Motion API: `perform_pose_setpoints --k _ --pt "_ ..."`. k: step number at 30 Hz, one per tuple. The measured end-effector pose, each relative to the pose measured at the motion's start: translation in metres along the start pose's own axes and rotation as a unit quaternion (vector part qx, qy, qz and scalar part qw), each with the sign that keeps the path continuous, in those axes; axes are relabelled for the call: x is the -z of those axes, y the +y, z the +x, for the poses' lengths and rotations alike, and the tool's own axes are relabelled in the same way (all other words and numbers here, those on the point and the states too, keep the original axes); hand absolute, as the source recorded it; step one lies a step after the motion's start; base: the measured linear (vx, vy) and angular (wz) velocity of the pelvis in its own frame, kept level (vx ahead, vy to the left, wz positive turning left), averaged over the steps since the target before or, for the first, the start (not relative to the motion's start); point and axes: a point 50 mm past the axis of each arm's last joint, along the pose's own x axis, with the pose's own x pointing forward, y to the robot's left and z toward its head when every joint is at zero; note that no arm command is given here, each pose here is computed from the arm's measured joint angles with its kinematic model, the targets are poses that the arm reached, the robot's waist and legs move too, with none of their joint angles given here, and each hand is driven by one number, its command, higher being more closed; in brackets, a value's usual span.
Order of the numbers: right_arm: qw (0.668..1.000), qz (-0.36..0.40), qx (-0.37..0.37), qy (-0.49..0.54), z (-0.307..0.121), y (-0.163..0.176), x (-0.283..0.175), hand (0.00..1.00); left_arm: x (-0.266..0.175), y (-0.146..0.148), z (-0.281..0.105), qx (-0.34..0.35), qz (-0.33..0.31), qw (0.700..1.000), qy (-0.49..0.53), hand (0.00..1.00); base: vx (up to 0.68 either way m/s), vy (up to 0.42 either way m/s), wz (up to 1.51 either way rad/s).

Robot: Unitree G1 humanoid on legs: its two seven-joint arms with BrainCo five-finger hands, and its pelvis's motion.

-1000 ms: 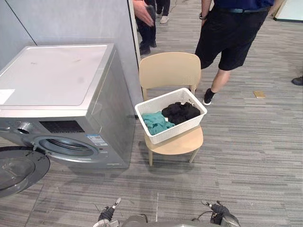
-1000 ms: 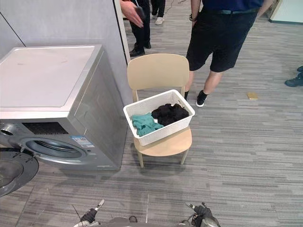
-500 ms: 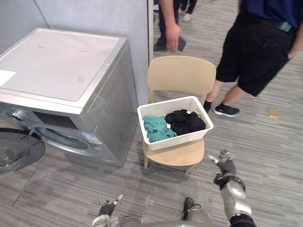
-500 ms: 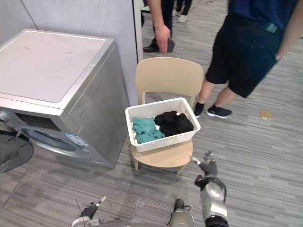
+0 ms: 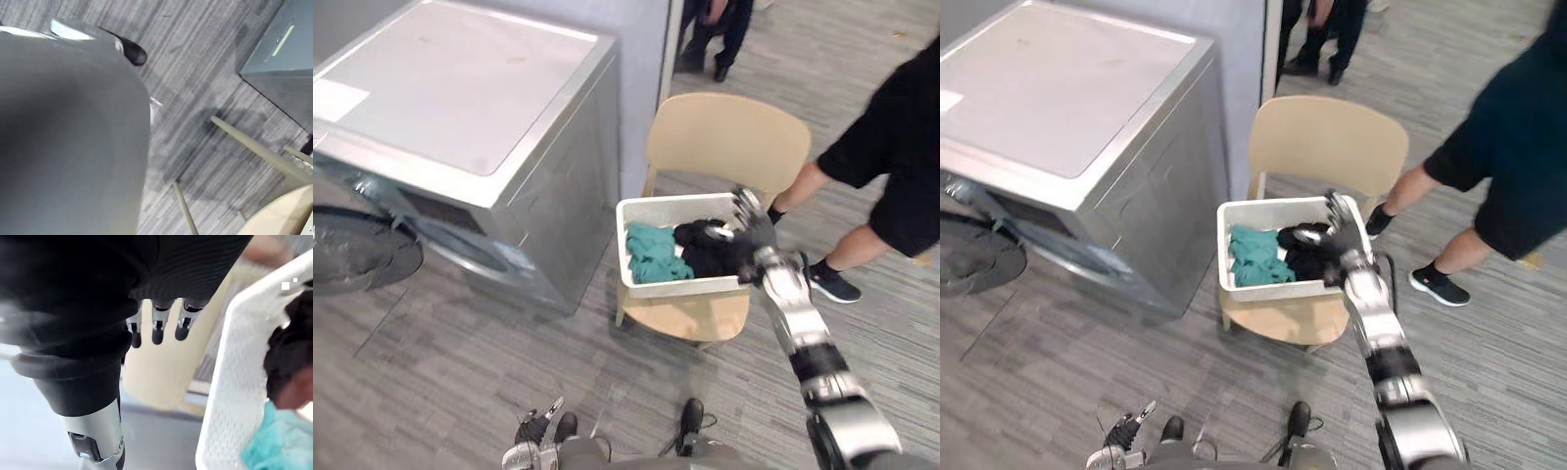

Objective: Pick up the laundry basket with both hands and put the clothes into the washing machine.

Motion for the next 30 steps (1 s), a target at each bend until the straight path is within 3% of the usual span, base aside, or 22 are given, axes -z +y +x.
perform_pose_setpoints --k 5,9,18,30 --pt "0.997 -0.082 0.012 -0.010 0.052 -0.018 -0.050 0.00 -0.022 -0.010 0.003 0.016 -0.001 0.999 -0.041 0.00 -0.17 0.001 0.11" --pt "0.992 -0.115 0.049 0.034 0.063 -0.044 -0.055 0.00 -0.044 -0.017 0.004 0.023 -0.008 0.996 -0.080 0.00 -0.17 0.024 0.27" --pt "0.981 -0.079 0.163 0.071 0.060 -0.098 -0.062 0.00 -0.058 -0.024 0.003 0.030 -0.002 0.994 -0.108 0.00 -0.12 0.015 0.22" --pt "0.975 -0.098 0.171 0.104 0.055 -0.105 -0.051 0.00 -0.072 -0.030 0.001 0.043 0.002 0.990 -0.136 0.00 0.00 -0.021 0.09"
